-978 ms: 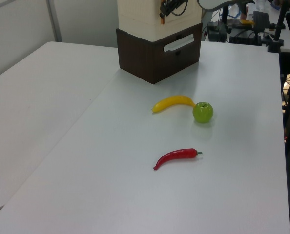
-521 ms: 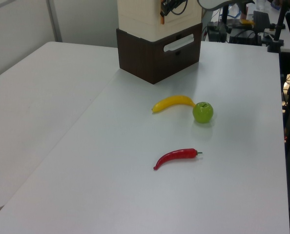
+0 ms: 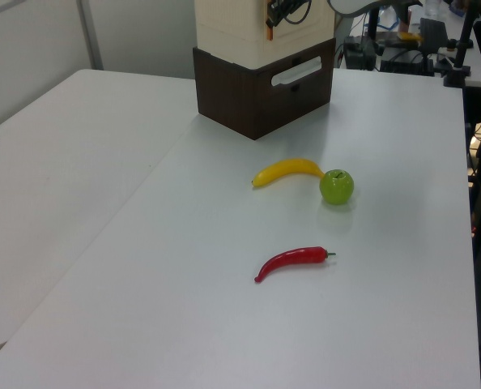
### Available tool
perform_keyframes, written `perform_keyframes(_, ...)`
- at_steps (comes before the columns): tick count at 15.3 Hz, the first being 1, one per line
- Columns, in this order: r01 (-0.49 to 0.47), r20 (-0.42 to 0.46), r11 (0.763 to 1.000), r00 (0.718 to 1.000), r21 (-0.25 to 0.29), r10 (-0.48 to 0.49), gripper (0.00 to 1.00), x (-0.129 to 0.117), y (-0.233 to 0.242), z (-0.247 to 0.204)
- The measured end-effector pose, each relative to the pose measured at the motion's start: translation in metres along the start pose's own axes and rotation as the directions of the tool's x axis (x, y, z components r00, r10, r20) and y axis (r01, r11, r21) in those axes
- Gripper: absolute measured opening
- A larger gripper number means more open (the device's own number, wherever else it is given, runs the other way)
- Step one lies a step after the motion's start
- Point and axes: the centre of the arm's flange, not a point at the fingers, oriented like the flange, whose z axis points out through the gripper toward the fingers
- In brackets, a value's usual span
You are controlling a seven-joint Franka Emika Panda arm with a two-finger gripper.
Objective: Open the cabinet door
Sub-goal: 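Pull the door handle outward, swinging the cream door open on its hinge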
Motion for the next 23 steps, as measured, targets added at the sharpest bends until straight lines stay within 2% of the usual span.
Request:
perform_keyframes(5,-0.003,0.077,1.0,0.997,-0.02,0.004,0.14,-0.003,-0.002,-0.015)
perform_keyframes(8,-0.003,0.114,0.999,0.993,-0.032,0.007,0.18,-0.006,-0.001,-0.02)
perform_keyframes(11,-0.024,0.16,0.999,0.987,-0.034,0.029,0.42,-0.008,0.002,-0.027)
perform_keyframes(12,-0.034,0.179,0.999,0.983,-0.033,0.04,0.55,-0.008,0.004,-0.032)
perform_keyframes(14,-0.046,0.197,0.998,0.979,-0.034,0.051,0.72,-0.006,0.007,-0.045)
perform_keyframes(16,-0.053,0.185,0.998,0.981,-0.032,0.058,0.94,-0.001,0.01,-0.063)
perform_keyframes(17,-0.057,0.17,0.998,0.984,-0.029,0.061,1.0,0.003,0.011,-0.072)
perform_keyframes(23,-0.078,0.048,0.997,0.996,0.002,0.078,1.0,0.037,0.014,-0.12)
